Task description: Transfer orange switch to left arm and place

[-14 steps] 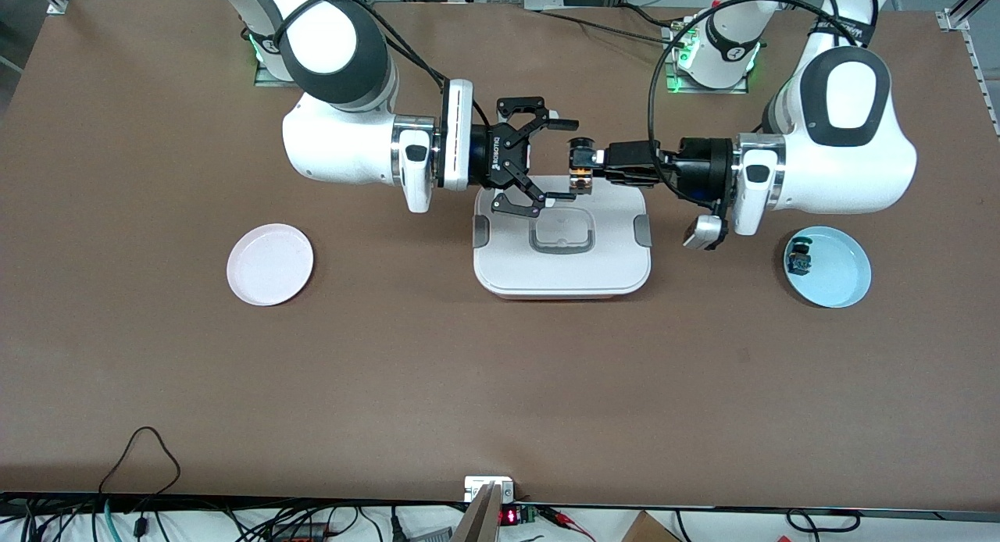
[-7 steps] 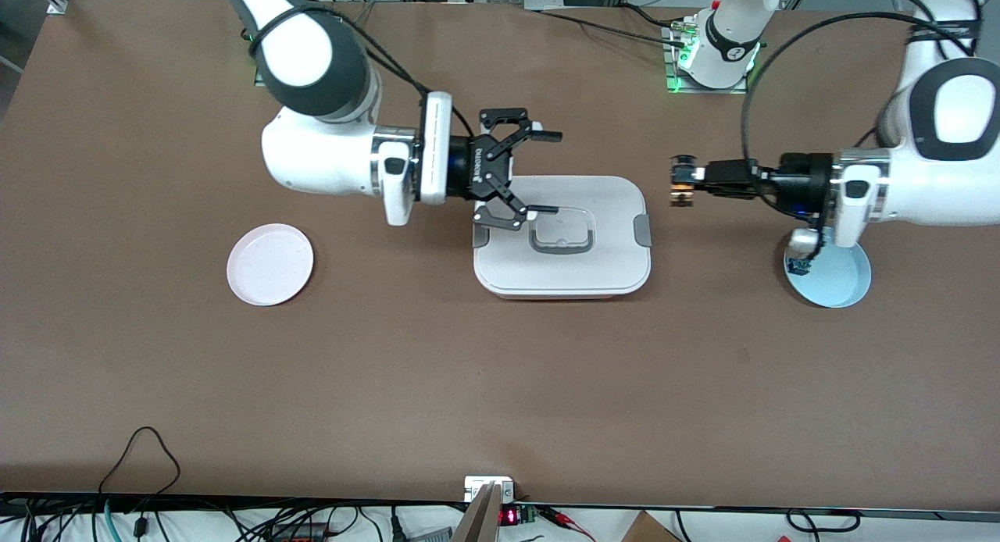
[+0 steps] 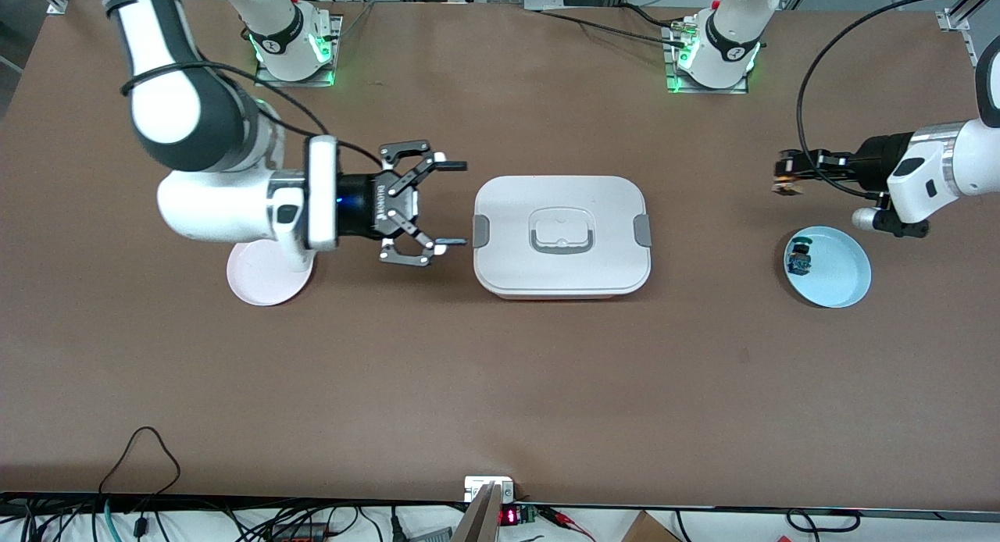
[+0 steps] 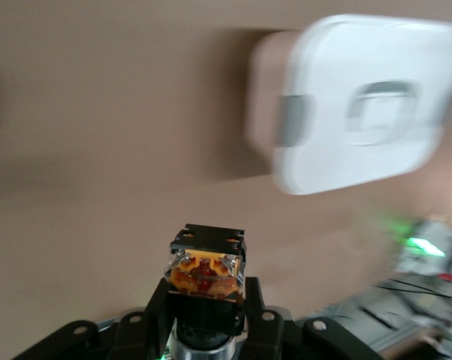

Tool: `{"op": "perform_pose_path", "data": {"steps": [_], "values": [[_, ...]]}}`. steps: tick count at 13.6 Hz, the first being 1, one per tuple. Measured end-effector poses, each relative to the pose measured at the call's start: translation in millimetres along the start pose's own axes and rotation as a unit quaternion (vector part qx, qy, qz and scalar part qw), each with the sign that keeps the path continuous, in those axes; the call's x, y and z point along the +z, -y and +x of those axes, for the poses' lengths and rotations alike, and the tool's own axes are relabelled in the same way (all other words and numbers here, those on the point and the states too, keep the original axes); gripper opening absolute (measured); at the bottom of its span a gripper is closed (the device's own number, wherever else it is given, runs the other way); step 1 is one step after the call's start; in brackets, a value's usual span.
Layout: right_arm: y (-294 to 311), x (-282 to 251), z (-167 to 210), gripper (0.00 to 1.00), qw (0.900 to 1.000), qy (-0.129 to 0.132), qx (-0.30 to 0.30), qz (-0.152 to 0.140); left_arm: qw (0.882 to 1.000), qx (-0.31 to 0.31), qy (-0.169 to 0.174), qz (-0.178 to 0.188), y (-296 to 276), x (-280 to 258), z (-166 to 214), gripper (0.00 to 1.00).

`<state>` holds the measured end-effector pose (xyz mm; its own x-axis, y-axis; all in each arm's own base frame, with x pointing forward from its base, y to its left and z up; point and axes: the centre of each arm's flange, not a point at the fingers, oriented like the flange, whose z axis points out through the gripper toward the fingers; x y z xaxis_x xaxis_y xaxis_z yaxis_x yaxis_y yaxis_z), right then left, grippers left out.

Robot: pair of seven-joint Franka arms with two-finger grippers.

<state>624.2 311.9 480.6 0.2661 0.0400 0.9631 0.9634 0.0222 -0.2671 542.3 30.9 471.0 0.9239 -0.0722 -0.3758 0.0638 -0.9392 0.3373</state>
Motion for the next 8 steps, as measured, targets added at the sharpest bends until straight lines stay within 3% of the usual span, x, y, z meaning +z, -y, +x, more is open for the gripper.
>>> {"op": "perform_pose_path", "data": {"steps": [3,8], "values": [[-11.7,-40.2,-2.6,1.00,0.999,0.032,-0.004,-0.006,0.993,-0.021,-0.010,0.116,44.8,15.8,7.5,0.42],[-27.4,-126.2,-23.9,1.00,0.990,0.110,0.086,-0.031,0.971,-0.058,-0.029,0.230,112.1,66.0,28.0,0.42]]}}
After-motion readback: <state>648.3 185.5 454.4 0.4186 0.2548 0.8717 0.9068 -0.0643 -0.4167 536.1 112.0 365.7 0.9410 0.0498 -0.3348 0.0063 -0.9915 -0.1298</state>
